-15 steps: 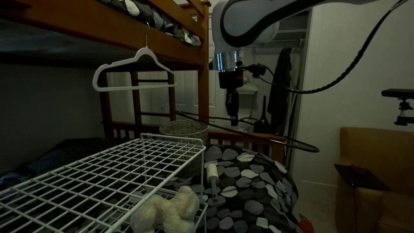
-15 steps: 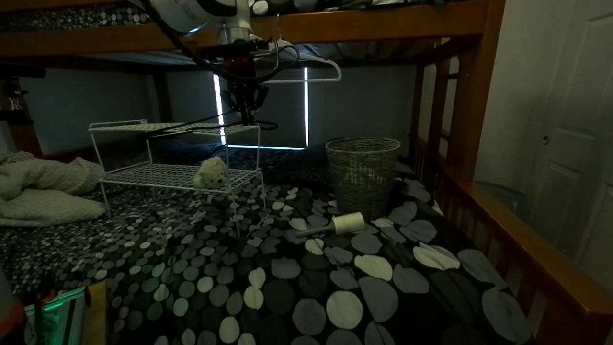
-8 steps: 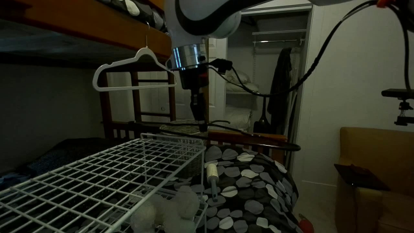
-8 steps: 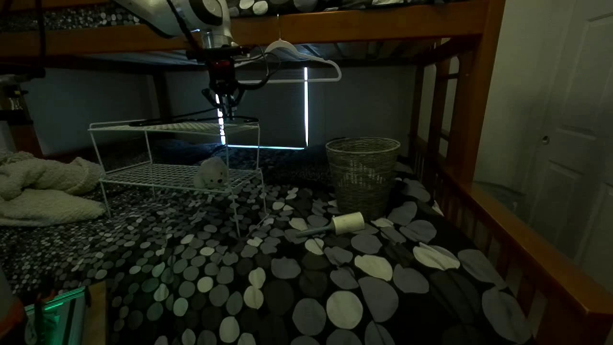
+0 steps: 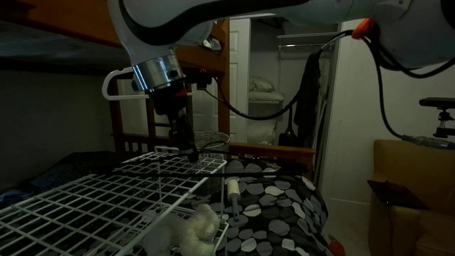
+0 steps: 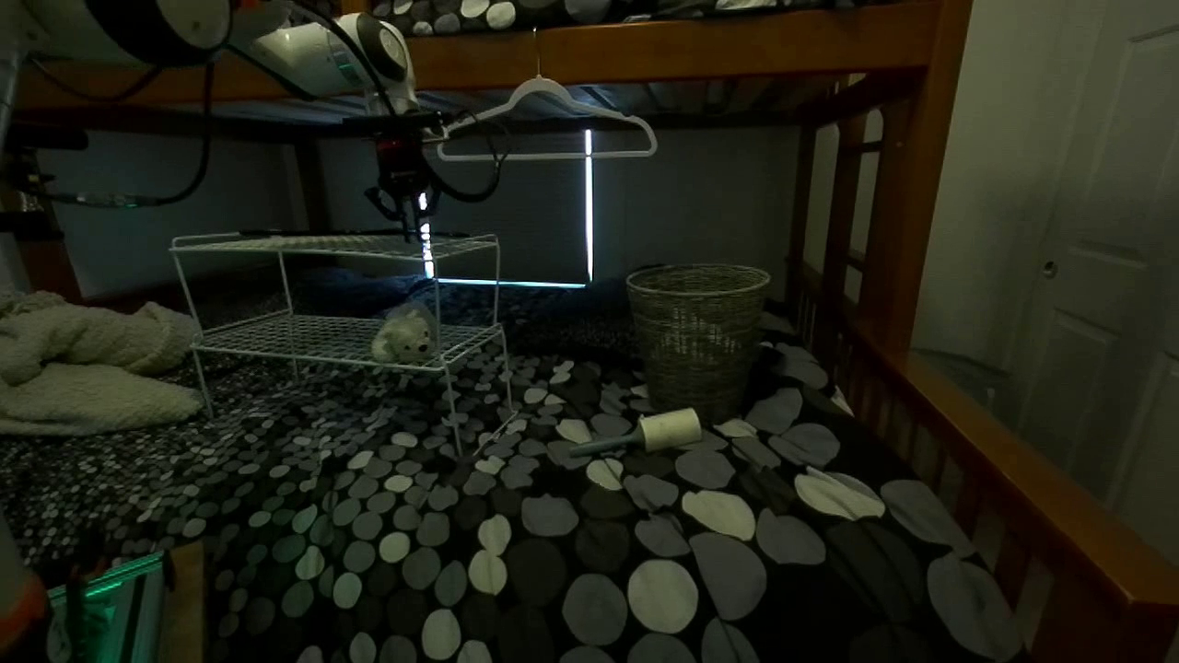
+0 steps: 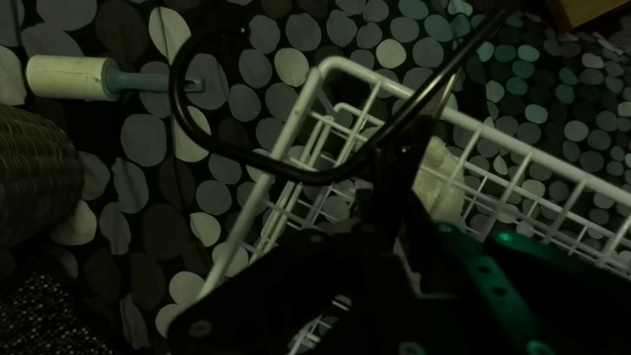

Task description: Place the clothes hanger on the wire rack

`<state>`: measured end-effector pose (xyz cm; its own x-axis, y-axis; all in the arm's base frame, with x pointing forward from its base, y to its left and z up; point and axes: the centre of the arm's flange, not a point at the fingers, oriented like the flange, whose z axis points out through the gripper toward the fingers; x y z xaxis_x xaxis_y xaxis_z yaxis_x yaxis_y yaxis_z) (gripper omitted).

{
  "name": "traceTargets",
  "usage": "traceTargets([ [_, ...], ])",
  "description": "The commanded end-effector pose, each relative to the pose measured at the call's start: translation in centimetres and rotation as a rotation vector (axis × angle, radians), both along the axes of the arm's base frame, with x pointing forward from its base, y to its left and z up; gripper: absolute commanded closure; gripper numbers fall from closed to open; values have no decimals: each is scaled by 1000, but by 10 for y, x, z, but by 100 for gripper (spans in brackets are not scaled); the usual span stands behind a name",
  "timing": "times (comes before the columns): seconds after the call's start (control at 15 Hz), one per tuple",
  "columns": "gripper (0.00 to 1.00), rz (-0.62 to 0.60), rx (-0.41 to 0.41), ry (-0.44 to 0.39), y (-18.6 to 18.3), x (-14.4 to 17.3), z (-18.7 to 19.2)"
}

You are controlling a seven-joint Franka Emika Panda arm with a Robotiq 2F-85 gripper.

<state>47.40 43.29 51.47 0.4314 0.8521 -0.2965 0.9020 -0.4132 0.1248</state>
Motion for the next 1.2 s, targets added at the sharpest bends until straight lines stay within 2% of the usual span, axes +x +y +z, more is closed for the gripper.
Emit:
traceTargets([
  [0.0,96,29,-33,30,42,12,4],
  [0.27,96,71,19,19,60,7,6],
  [0.73,96,123,84,-9,63,9,14],
  [0.8,77,135,91,-8,62,10,14],
  [0.87,68,142,98,-8,63,11,13],
  [0.93,55,151,107,-12,63,11,13],
  [1.07,55,165,118,-17,64,14,11],
  [1.13,52,171,123,-20,64,14,10],
])
